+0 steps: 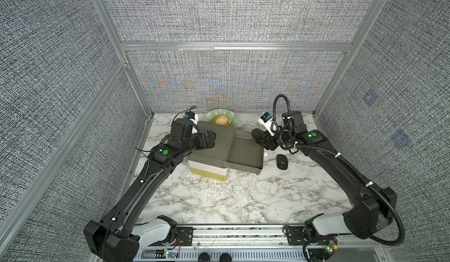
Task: Take the mice out of the drawer
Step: Pick up the mouse from the drawer, then place the mouse at the center of the board.
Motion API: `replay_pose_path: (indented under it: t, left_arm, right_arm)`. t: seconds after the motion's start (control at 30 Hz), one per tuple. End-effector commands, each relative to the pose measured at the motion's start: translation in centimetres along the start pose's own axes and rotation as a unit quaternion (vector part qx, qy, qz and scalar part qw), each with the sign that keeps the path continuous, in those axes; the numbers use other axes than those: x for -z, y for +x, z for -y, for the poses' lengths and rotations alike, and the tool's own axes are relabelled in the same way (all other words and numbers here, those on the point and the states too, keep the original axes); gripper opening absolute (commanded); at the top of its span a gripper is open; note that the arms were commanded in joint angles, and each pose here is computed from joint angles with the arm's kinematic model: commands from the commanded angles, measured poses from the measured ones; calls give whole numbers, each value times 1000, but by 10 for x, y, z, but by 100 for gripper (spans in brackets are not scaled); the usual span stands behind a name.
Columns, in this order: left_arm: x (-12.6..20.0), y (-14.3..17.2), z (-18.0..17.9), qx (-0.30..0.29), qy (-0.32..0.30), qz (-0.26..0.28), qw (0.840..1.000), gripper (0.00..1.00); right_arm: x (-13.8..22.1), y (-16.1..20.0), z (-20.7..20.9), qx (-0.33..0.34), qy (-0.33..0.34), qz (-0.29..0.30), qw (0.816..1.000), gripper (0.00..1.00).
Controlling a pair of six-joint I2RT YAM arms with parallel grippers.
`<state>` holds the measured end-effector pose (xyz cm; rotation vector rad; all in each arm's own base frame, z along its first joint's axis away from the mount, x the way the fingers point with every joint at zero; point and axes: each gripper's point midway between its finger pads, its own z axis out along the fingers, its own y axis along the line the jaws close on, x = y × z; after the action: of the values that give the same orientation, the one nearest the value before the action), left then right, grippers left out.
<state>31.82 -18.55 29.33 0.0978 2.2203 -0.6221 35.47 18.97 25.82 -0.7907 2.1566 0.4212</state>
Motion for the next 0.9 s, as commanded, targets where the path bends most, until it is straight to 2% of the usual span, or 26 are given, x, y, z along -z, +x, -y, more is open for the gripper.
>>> replay_pose_path:
  t: [0.0, 0.1, 0.3, 0.47, 0.6, 0.7, 0.87]
  left_arm:
    - [-4, 0, 17, -4, 29, -6, 1000, 99]
    - [-9, 1, 29, -8, 47, -12, 999, 99]
    - [-16, 2, 40, -15, 62, -16, 998, 99]
    - [-17, 2, 39, -18, 62, -15, 998, 99]
    - [-14, 3, 39, -25, 63, -14, 998, 99]
    - [-11, 7, 36, -35, 58, -18, 998, 99]
    - [-8, 12, 36, -49, 63, -27, 996, 99]
  right_arm:
    - [14, 11, 36, -79, 75, 2, 994, 51]
    - [23, 33, 70, -130, 131, -1, 983, 51]
    - [26, 97, 128, -204, 230, -51, 950, 49]
    - [25, 143, 161, -213, 279, -113, 930, 49]
    - [19, 174, 178, -211, 283, -167, 920, 49]
    - [12, 193, 179, -190, 274, -199, 921, 49]
    - [4, 206, 182, -198, 257, -209, 923, 49]
